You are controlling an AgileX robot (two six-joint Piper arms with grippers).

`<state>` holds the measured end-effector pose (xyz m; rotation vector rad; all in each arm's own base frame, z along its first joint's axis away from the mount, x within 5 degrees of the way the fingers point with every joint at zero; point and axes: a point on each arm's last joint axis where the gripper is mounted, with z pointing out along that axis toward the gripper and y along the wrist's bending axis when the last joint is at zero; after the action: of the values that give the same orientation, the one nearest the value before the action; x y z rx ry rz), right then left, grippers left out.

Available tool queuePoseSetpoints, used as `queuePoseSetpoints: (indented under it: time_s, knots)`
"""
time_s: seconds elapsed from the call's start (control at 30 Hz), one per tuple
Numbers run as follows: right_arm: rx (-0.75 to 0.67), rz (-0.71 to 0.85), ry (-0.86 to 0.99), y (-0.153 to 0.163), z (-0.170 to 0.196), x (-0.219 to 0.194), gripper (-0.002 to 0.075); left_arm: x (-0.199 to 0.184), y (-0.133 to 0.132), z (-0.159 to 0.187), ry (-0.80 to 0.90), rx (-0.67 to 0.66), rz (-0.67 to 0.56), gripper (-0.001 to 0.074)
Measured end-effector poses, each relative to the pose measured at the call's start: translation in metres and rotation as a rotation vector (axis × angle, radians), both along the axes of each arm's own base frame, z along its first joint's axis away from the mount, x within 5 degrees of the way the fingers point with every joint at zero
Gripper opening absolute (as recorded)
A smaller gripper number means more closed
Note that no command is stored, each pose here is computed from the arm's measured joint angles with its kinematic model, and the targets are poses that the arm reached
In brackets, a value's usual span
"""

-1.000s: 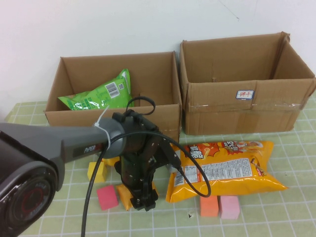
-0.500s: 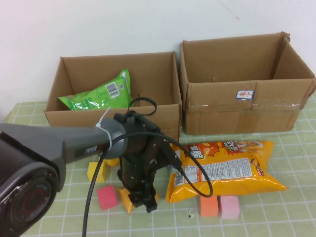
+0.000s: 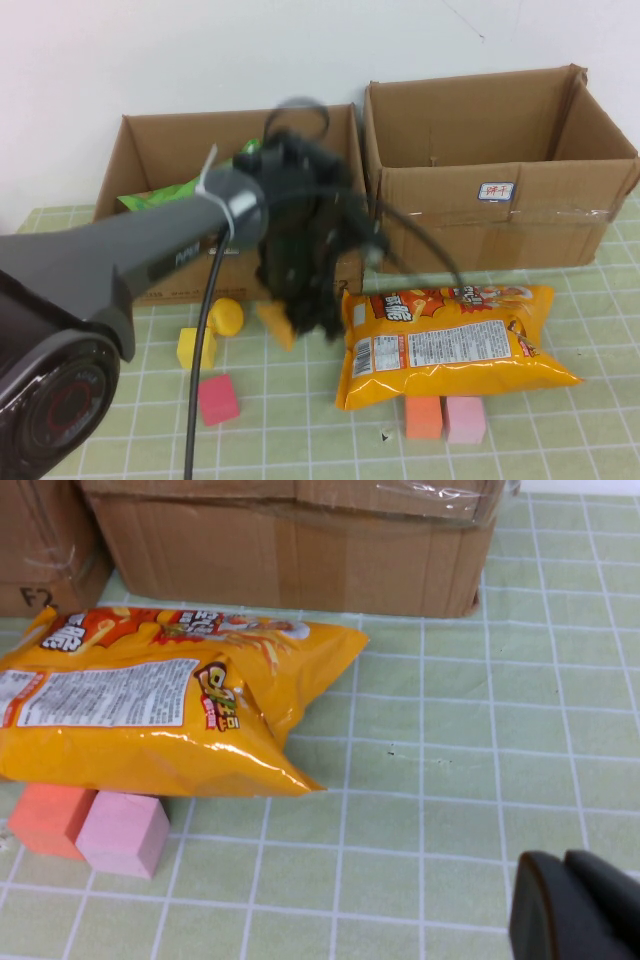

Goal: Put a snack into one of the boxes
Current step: Pick up the biscuit, then place the biscuit in the biscuit box

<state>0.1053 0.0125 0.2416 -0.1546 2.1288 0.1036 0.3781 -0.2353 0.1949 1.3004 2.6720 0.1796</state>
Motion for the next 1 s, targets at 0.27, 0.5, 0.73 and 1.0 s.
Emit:
queuePoseSetpoints:
  time_s: [0.27,0.5,0.73,1.0]
  knots:
    - [0.0,0.0,0.0,0.0,0.0,0.0,-0.0002,0.019,-0.023,0.098,-0.179,-0.257,0.031,0.0285]
    - [0.0,0.0,0.0,0.0,0.0,0.0,-0.0002,0.032,-0.041,0.158,-0.467,-0.558,-0.004,0.0284]
    - [0.0,0.0,0.0,0.0,0.0,0.0,-0.0002,0.058,-0.057,0.164,-0.759,-0.748,-0.024,0.0283]
    - [0.0,0.001,0.002,0.0,0.0,0.0,-0.0002,0.093,-0.079,0.092,-0.83,-0.781,-0.024,0.0321]
